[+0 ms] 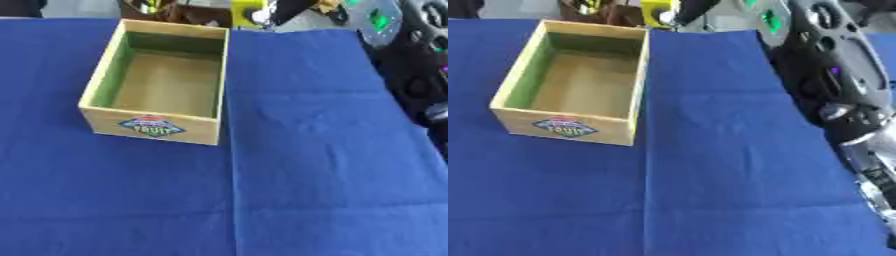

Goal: Pick up objects on the table and place them in the box.

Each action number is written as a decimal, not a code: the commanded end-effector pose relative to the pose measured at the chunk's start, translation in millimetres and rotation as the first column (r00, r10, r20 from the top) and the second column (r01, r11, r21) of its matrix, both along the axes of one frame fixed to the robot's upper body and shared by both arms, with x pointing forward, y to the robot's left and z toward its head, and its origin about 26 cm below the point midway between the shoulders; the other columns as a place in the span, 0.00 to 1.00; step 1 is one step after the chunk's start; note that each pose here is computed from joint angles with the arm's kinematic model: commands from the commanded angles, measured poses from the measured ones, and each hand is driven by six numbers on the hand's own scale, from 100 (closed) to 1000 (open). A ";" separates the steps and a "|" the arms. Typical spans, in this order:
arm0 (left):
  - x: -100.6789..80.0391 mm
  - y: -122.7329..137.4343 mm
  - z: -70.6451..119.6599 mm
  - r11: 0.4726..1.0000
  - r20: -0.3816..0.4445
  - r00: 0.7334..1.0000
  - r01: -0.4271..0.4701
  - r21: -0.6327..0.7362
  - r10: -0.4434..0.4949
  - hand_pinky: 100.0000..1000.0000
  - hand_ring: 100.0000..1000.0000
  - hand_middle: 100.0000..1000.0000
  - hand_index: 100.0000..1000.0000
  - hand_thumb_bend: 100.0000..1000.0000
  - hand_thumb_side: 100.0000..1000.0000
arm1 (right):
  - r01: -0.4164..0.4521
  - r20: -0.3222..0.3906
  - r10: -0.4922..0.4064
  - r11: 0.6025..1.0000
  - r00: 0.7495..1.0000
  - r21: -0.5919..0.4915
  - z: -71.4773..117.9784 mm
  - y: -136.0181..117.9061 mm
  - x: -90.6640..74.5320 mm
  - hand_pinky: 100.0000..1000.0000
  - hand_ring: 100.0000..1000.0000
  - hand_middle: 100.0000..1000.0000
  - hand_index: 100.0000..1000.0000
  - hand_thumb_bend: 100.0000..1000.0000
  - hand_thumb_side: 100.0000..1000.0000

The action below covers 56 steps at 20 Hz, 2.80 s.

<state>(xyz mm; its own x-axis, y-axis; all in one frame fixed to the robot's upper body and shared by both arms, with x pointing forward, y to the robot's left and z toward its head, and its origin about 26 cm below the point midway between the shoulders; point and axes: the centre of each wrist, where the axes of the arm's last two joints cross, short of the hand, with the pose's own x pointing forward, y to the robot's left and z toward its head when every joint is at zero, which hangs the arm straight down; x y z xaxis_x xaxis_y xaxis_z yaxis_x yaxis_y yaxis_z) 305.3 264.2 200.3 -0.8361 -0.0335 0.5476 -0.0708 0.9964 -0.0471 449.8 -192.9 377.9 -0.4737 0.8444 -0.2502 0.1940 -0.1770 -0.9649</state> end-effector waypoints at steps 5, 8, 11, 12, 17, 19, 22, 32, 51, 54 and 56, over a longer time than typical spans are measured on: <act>-0.2 -4.2 14.4 1.000 0.058 0.998 0.025 0.018 -0.026 0.42 0.53 0.61 0.74 0.00 1.00 | 0.016 0.062 -0.016 1.000 0.998 -0.004 11.5 10.0 2.6 0.64 0.69 0.29 0.34 0.00 0.58; 0.6 -6.5 17.1 0.999 0.071 0.997 0.037 0.016 -0.038 0.42 0.53 0.61 0.74 0.00 1.00 | 0.033 0.057 -0.032 0.999 0.998 -0.015 5.6 10.8 7.4 0.64 0.69 0.29 0.34 0.00 0.58; 1.4 -8.3 19.9 0.999 0.085 0.995 0.046 0.014 -0.047 0.42 0.53 0.61 0.74 0.00 1.00 | 0.052 0.053 -0.050 0.998 0.997 -0.022 -1.2 10.4 12.3 0.64 0.68 0.29 0.34 0.00 0.58; 1.6 -8.8 20.6 0.999 0.089 0.995 0.048 0.014 -0.049 0.42 0.53 0.61 0.74 0.00 1.00 | 0.057 0.050 -0.056 0.998 0.997 -0.023 -3.3 10.3 13.8 0.64 0.68 0.29 0.34 0.00 0.58; 2.2 -10.5 22.5 0.998 0.098 0.993 0.057 0.013 -0.058 0.42 0.53 0.61 0.74 0.00 1.00 | 0.080 0.037 -0.078 0.996 0.996 -0.046 -13.6 10.5 20.1 0.63 0.68 0.29 0.35 0.00 0.57; 2.4 -11.0 23.3 0.998 0.102 0.993 0.060 0.013 -0.061 0.42 0.53 0.61 0.74 0.00 1.00 | 0.086 0.028 -0.085 0.994 0.996 -0.063 -19.1 10.9 22.5 0.63 0.68 0.30 0.37 0.00 0.57; 2.6 -11.6 23.9 0.998 0.104 0.992 0.063 0.012 -0.064 0.42 0.53 0.61 0.74 0.00 1.00 | 0.078 0.012 -0.077 0.993 0.997 -0.086 -24.3 11.9 24.3 0.65 0.72 0.41 0.48 0.00 0.54; 2.6 -12.5 23.3 0.998 0.099 0.993 0.066 0.009 -0.066 0.42 0.53 0.61 0.74 0.00 1.00 | 0.055 -0.012 -0.056 0.995 0.998 -0.083 -23.0 10.8 21.4 0.74 0.85 0.71 0.87 0.71 0.36; 0.0 -3.9 15.0 1.000 0.067 0.998 0.021 0.009 -0.022 0.43 0.53 0.61 0.74 0.00 1.00 | -0.392 0.363 0.226 0.774 0.904 0.496 68.0 -28.4 -94.2 0.69 0.79 0.55 0.79 0.01 0.96; -0.5 -2.8 13.2 1.000 0.059 0.998 0.013 0.008 -0.013 0.43 0.53 0.61 0.74 0.00 1.00 | -0.476 0.431 0.255 0.687 0.866 0.549 68.0 -41.5 -124.7 0.68 0.78 0.53 0.77 0.00 0.99; -0.8 -1.9 12.0 1.000 0.055 0.998 0.008 0.007 -0.008 0.43 0.53 0.61 0.74 0.00 1.00 | -0.516 0.467 0.262 0.633 0.845 0.577 64.6 -49.8 -140.6 0.67 0.77 0.53 0.77 0.00 1.00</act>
